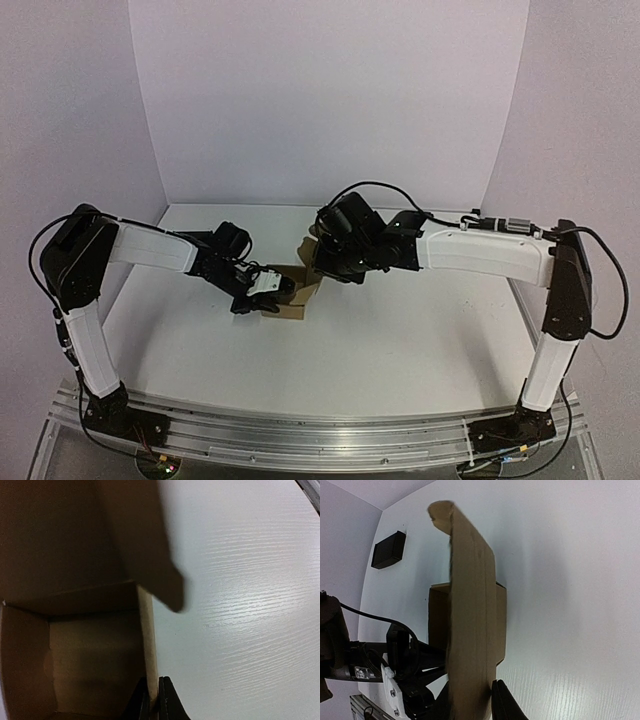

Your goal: Fold the paper box

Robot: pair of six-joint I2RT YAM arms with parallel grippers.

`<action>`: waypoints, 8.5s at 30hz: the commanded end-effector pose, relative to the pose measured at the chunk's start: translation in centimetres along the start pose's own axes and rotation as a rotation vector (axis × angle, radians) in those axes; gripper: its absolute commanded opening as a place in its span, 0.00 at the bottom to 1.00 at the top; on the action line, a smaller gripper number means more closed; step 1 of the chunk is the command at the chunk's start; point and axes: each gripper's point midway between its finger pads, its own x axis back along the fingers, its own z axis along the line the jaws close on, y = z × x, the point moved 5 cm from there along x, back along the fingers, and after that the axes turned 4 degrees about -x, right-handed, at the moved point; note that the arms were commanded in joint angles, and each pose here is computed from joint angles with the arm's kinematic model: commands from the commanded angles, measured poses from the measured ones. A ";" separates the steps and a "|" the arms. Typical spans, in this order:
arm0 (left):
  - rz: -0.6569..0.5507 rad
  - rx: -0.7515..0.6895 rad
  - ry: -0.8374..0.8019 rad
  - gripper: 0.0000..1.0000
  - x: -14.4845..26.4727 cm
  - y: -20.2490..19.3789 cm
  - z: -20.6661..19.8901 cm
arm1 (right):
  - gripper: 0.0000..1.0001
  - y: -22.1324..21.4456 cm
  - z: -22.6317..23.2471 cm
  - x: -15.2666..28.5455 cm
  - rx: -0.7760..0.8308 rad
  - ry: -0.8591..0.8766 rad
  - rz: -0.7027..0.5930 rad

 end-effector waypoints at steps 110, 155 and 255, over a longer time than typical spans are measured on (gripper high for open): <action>-0.412 0.019 -0.286 0.00 12.9 19.9 1.9 | 0.98 4.1 4.6 11.2 0.793 0.291 -0.364; -0.257 -0.675 -0.527 0.00 3.5 1.3 -8.6 | 0.96 -6.4 -5.3 7.1 0.835 0.691 0.049; -0.192 -0.135 0.198 0.17 6.3 3.6 -7.0 | 0.59 -9.7 -0.2 -3.2 0.722 0.665 0.046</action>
